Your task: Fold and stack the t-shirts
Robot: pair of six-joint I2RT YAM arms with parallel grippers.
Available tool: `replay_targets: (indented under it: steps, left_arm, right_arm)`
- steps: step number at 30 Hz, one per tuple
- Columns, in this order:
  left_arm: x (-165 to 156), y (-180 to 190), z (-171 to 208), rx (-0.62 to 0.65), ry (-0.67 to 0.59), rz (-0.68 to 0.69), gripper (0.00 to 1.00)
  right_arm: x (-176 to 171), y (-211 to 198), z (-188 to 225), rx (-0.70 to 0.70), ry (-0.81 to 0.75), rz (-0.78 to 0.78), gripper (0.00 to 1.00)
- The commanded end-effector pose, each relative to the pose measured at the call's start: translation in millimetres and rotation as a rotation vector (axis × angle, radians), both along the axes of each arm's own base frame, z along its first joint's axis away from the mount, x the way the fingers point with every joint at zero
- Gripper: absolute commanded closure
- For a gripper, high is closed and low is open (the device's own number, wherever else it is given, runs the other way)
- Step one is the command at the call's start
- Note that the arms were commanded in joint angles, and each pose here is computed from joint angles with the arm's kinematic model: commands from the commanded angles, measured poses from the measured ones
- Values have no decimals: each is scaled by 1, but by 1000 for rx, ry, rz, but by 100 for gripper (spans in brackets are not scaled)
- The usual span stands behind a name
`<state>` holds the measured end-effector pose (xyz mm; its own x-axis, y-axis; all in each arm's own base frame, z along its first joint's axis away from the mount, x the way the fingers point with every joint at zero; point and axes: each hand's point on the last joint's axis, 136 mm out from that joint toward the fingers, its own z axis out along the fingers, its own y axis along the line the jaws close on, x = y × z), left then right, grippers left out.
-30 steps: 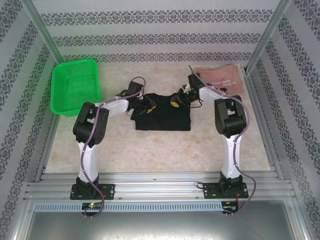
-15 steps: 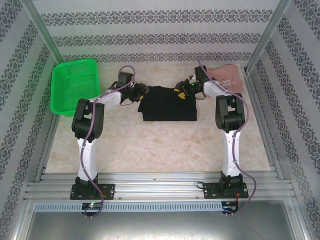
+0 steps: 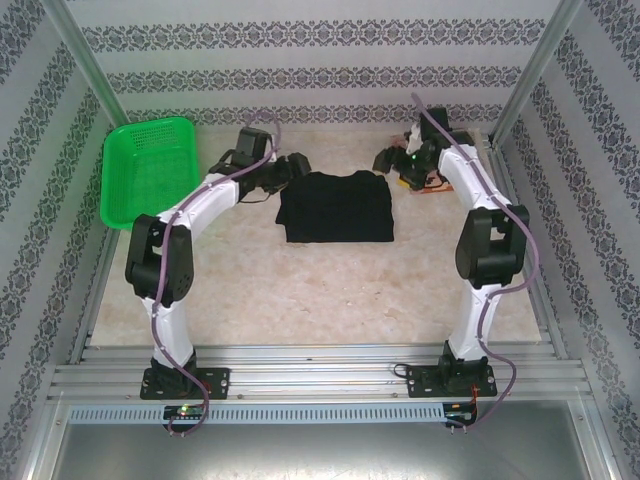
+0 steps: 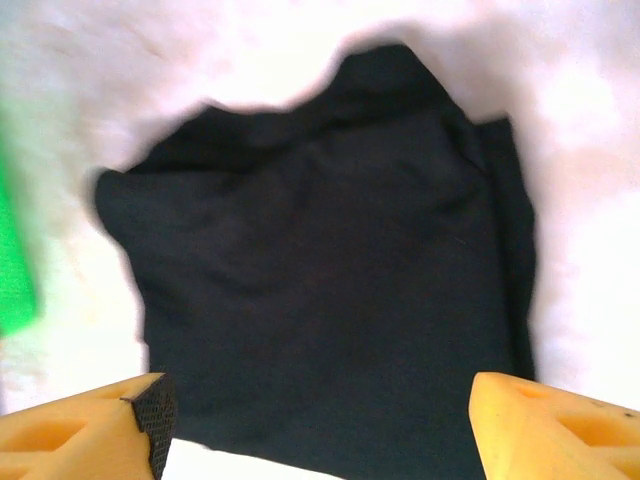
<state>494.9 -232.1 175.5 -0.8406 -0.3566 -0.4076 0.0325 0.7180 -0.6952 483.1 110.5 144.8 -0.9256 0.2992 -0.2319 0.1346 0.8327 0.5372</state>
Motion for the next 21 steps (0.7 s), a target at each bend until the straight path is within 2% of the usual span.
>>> replay_targets:
  steps: [1, 5, 11, 12, 19, 21]
  left_arm:
    - [-13, -7, -41, 117, 63, -80, 26]
    - [4, -13, -67, 116, 109, -52, 27]
    - [18, 11, -115, 181, 226, 66, 27]
    - [18, 16, -123, 201, 245, 80, 27]
    - [7, 40, -170, 268, 381, 111, 27]
    - [4, 40, -176, 266, 396, 105, 27]
  right_arm:
    - [-20, -12, -60, -112, 138, 49, 22]
    - [-14, -7, -81, -128, 155, 89, 21]
    - [-5, 0, -115, -175, 216, 132, 22]
    - [-4, 8, -119, -169, 220, 148, 22]
    - [-10, 18, -125, -350, 281, 221, 27]
    - [-15, 33, -125, -338, 287, 264, 28]
